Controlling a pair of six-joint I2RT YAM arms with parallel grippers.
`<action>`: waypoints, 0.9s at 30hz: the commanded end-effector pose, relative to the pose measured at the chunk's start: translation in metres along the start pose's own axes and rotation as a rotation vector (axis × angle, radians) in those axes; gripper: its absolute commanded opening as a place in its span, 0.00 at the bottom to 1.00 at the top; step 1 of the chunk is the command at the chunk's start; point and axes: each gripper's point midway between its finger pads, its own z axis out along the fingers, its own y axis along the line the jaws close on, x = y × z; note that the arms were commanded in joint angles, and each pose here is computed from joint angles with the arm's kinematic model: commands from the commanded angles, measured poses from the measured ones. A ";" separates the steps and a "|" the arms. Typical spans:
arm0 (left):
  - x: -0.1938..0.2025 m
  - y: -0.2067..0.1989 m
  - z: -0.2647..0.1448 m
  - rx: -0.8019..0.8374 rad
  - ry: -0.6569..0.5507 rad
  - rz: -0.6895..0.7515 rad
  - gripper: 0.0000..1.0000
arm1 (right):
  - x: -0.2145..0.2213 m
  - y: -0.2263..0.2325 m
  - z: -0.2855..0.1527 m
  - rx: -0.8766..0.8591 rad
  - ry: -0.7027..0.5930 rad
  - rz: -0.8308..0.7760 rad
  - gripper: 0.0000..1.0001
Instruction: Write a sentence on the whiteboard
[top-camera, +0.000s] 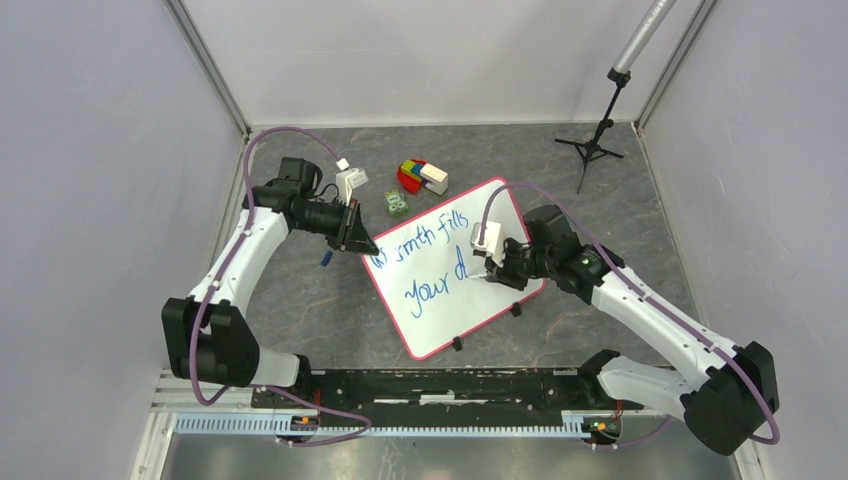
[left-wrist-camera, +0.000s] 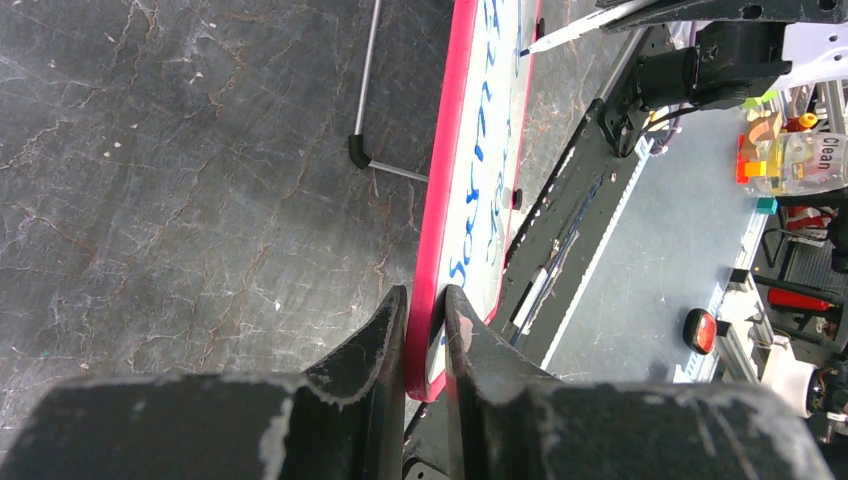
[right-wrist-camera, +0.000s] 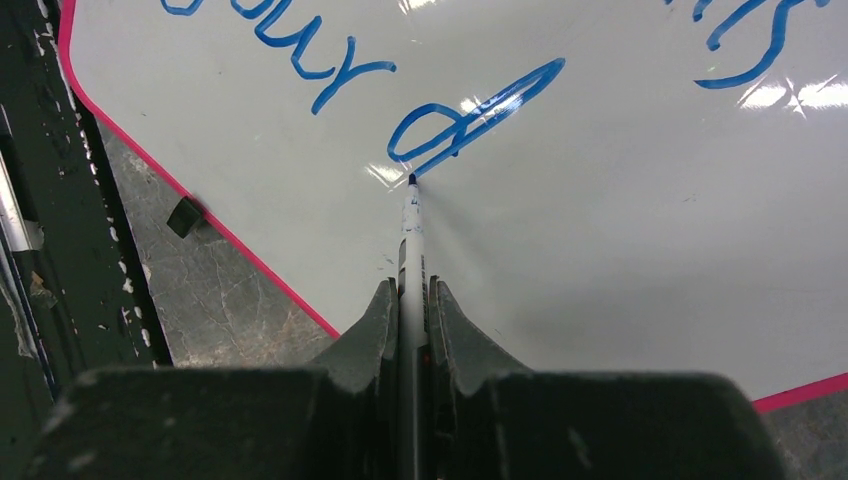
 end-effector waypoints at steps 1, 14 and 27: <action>-0.003 0.006 0.000 -0.043 0.007 0.038 0.03 | 0.001 -0.005 -0.006 0.025 0.015 -0.020 0.00; -0.003 0.005 0.000 -0.040 0.004 0.040 0.03 | -0.042 -0.034 -0.022 0.119 -0.063 -0.024 0.00; -0.004 0.004 0.000 -0.039 0.004 0.041 0.03 | -0.029 -0.042 -0.013 0.152 -0.020 -0.023 0.00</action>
